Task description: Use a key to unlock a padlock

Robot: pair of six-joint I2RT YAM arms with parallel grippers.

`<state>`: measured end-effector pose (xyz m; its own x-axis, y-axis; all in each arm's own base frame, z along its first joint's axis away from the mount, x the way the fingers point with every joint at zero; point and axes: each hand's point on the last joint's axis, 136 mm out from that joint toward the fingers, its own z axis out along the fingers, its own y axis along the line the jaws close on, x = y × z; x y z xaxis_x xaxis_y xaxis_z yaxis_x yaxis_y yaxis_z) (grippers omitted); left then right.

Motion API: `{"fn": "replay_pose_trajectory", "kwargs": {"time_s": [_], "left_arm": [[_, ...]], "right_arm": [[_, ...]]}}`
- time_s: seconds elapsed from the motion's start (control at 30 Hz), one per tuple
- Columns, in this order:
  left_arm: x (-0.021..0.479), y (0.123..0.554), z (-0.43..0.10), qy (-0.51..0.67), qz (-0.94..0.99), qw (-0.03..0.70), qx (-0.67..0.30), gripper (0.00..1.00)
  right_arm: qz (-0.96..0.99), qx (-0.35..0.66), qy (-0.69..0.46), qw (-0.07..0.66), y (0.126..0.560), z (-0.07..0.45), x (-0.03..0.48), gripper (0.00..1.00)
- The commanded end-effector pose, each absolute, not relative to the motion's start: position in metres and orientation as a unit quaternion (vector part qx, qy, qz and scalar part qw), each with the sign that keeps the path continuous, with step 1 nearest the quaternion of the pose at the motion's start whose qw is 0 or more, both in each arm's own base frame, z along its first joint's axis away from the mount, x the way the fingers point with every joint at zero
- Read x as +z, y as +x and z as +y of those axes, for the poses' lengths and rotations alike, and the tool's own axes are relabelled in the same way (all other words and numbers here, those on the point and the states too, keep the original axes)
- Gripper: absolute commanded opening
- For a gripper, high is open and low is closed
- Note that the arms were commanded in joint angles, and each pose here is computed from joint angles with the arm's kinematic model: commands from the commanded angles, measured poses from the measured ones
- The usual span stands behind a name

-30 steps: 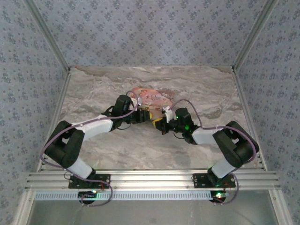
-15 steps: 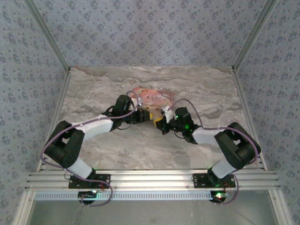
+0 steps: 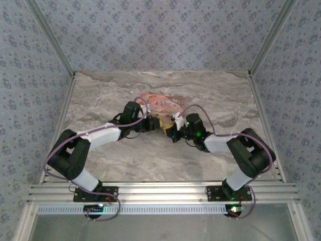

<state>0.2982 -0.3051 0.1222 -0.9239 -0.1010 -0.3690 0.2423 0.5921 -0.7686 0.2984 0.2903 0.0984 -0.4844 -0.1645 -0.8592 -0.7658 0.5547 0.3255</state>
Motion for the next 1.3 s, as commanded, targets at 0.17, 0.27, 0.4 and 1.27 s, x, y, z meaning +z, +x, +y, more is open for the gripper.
{"fn": "replay_pose_trajectory", "kwargs": {"time_s": [0.17,0.27,0.4,1.27], "left_arm": [[0.143,0.263,-0.330,0.099,0.845,0.130,-0.509,0.22],[0.143,0.263,-0.330,0.099,0.845,0.130,-0.509,0.22],[0.140,0.262,-0.330,0.098,0.847,0.128,-0.507,0.22],[0.156,0.285,-0.272,0.041,0.859,0.212,-0.465,0.38]], "right_arm": [[0.716,0.369,-0.289,0.518,0.338,0.293,0.161,0.00],[0.713,0.380,-0.292,0.511,0.339,0.295,0.160,0.00],[0.711,0.390,-0.299,0.503,0.338,0.298,0.159,0.00],[0.761,0.384,-0.275,0.444,0.322,0.292,0.105,0.00]]}}
